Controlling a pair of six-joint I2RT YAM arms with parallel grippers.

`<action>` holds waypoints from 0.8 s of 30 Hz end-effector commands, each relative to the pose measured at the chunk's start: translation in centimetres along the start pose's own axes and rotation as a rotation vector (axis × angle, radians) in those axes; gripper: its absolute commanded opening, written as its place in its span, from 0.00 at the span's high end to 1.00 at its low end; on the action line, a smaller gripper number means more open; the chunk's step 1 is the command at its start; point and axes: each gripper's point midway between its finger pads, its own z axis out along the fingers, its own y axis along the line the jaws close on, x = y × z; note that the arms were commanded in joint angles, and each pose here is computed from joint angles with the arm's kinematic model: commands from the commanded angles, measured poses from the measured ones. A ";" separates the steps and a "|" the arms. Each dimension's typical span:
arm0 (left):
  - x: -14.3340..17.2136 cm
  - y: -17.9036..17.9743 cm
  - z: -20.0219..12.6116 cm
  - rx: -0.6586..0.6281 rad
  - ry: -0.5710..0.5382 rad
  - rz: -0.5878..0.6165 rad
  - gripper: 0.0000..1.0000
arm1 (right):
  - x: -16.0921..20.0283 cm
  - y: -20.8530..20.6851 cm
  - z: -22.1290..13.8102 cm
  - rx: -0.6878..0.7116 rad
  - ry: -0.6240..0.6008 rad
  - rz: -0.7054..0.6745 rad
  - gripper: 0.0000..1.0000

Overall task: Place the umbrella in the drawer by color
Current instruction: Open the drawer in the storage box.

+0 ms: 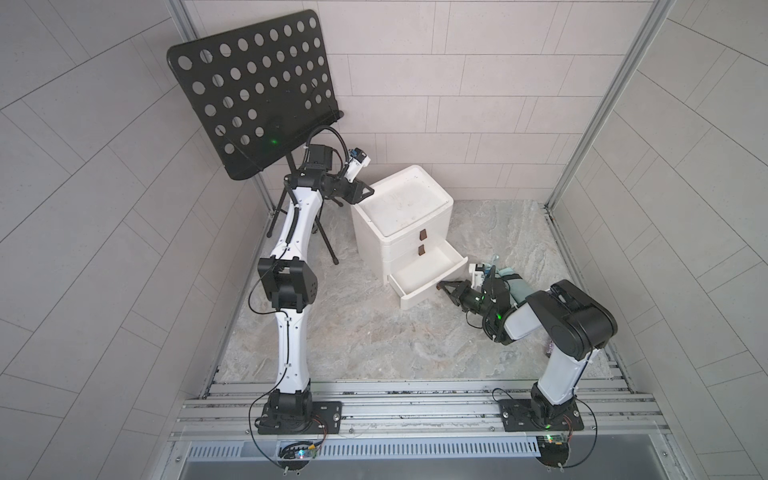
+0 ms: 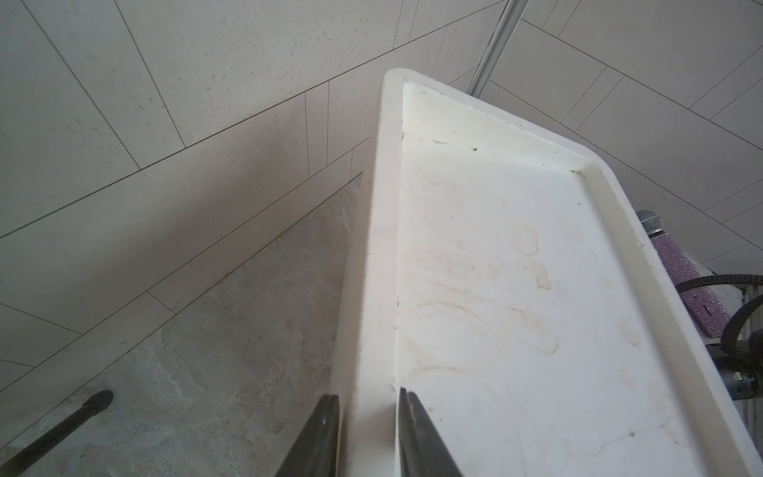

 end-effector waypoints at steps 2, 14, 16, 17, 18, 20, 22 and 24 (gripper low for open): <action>4.4 0.0 2.3 0.047 0.119 -0.089 0.70 | 1.9 -1.3 -0.9 0.072 0.069 -0.027 1.00; 2.4 -0.3 1.1 0.032 0.069 -0.101 0.70 | 1.7 -0.1 -2.8 0.128 0.052 -0.123 1.00; 2.0 -0.2 0.8 0.022 0.058 -0.102 0.62 | 1.6 0.5 -3.1 0.160 0.070 -0.164 0.90; 1.7 -0.1 0.7 0.013 0.052 -0.106 0.53 | 1.7 0.6 -3.2 0.182 0.085 -0.180 0.77; 1.5 0.0 0.6 0.001 0.046 -0.109 0.40 | 1.6 0.8 -3.3 0.203 0.095 -0.199 0.64; 0.9 0.5 0.3 -0.026 0.030 -0.121 0.26 | 1.5 1.1 -3.9 0.229 0.099 -0.227 0.45; 0.2 1.2 -0.3 -0.070 0.012 -0.132 0.18 | 1.2 1.5 -4.5 0.262 0.100 -0.265 0.36; -0.7 1.6 -1.0 -0.088 -0.011 -0.136 0.13 | 0.8 2.0 -5.4 0.292 0.092 -0.301 0.32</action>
